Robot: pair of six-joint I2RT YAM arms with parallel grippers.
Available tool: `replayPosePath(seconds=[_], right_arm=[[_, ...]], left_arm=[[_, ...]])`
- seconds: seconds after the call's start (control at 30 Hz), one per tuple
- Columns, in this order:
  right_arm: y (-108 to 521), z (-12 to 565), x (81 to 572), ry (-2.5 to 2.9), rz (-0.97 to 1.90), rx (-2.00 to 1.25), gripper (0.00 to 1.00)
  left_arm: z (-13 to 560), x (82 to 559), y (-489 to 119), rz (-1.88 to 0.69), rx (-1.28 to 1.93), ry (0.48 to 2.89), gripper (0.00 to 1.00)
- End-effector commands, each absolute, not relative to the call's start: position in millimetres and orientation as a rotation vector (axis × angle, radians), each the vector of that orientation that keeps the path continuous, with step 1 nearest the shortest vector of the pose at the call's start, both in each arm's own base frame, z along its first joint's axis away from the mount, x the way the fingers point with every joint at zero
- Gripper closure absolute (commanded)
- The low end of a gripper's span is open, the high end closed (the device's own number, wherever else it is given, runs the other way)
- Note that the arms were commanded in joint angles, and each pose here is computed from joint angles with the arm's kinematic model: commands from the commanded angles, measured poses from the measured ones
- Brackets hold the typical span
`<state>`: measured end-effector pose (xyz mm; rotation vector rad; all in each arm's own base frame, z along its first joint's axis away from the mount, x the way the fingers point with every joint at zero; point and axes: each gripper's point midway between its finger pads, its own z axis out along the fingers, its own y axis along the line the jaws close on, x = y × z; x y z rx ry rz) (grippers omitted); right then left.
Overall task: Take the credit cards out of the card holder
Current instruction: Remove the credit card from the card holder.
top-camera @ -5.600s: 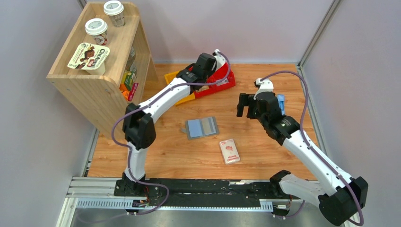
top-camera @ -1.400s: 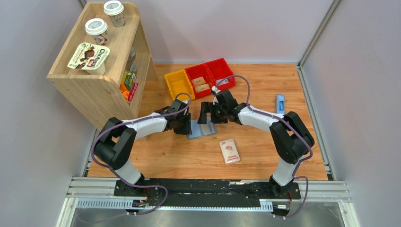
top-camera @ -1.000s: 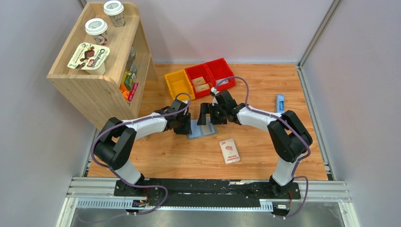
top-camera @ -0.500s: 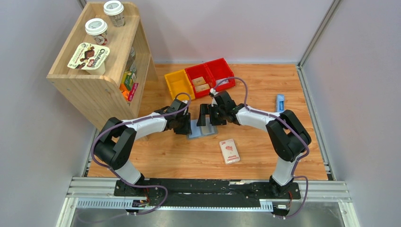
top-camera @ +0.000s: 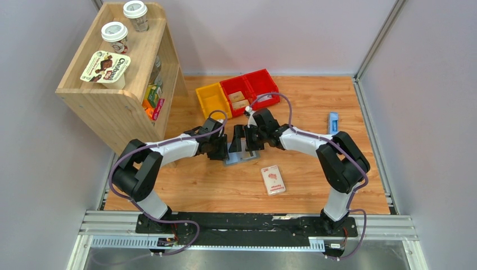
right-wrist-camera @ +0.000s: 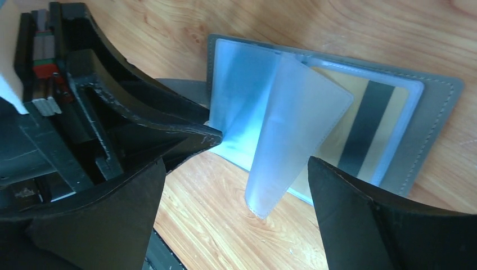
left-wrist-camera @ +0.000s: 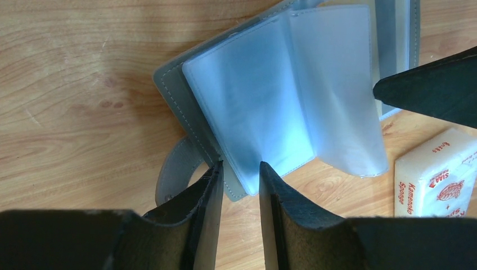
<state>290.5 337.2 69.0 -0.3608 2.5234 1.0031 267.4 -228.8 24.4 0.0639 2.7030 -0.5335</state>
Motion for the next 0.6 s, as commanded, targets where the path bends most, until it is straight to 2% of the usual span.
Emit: replayPosePath(seconds=[0.0, 0.37, 0.57], right_arm=[[361, 109, 293, 2.399, 1.142, -0.417, 0.00], [391, 109, 280, 2.382, 1.241, -0.514, 0.00], [405, 108, 282, 2.375, 1.277, -0.534, 0.00]], left_arm=[[23, 265, -235, -0.586, 0.050, 2.699, 0.63], [38, 272, -221, -0.764, -0.172, 2.553, 0.63], [50, 269, -206, -0.746, -0.244, 2.468, 0.60]])
